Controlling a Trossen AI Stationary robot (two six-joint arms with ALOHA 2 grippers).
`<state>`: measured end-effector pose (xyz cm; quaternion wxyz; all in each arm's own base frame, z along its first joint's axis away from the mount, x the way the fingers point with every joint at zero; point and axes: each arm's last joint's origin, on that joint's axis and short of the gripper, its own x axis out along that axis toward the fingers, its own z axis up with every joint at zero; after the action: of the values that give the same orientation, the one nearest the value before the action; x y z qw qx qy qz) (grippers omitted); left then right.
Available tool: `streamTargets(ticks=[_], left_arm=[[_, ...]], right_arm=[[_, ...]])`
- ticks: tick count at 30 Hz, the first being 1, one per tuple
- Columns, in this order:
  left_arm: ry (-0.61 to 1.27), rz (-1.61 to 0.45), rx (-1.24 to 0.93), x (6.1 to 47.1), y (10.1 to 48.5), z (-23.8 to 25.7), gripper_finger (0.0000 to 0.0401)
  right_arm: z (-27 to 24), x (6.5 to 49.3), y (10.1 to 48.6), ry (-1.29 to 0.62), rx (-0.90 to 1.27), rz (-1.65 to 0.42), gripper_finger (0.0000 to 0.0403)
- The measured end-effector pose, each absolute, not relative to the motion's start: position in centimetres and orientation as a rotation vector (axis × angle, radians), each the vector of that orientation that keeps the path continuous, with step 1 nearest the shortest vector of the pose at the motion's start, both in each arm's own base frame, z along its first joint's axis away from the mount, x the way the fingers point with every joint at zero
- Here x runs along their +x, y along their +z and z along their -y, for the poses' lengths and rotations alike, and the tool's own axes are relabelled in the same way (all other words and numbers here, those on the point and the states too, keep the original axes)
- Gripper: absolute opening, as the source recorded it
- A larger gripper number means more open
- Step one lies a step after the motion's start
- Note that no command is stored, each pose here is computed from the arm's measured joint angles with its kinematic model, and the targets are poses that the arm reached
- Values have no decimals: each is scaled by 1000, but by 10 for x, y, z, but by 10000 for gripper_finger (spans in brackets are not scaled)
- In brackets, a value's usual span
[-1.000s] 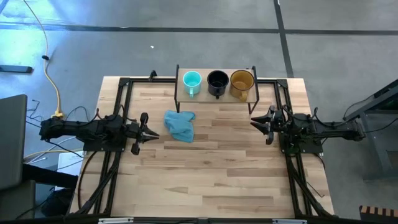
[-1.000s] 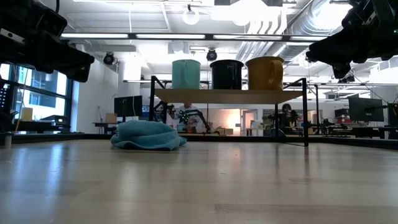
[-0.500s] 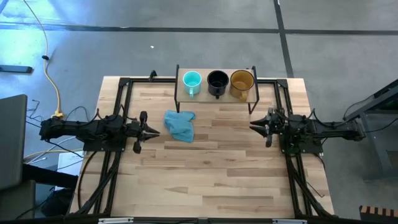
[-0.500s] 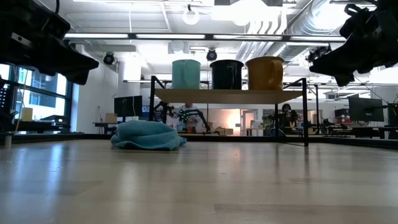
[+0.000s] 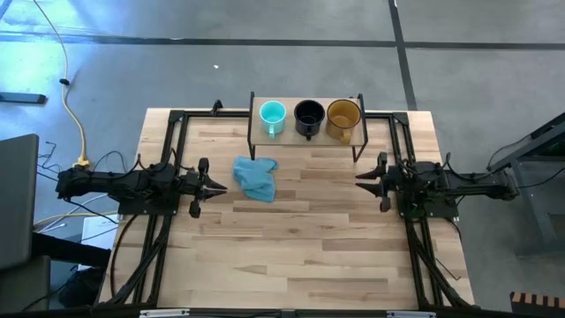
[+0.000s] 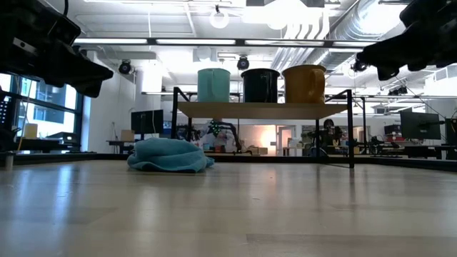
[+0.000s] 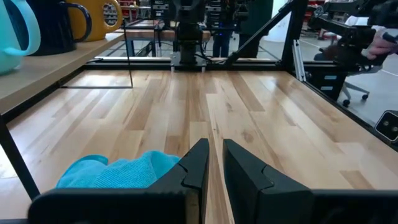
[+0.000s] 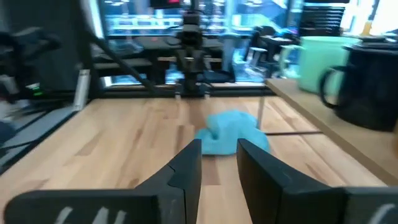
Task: Stack small to large cups/mugs on shelf
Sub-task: Return to Home Position
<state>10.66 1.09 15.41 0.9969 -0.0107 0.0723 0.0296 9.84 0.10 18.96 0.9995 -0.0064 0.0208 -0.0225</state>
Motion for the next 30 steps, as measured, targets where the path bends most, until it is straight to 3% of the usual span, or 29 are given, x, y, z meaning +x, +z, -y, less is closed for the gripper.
streamTargets(ticks=[6,16,19,30], left_arm=[[59,-145,-21,107,154,-11,37],[59,-144,-21,107,154,-11,37],[59,-144,-21,107,154,-11,37],[60,-144,-21,107,154,-11,37]], right_arm=[[-4,98,188,72,-37,-56,67],[-5,99,180,104,-88,-75,23],[-6,103,160,112,-50,-75,19],[-6,104,171,103,-159,38,18]])
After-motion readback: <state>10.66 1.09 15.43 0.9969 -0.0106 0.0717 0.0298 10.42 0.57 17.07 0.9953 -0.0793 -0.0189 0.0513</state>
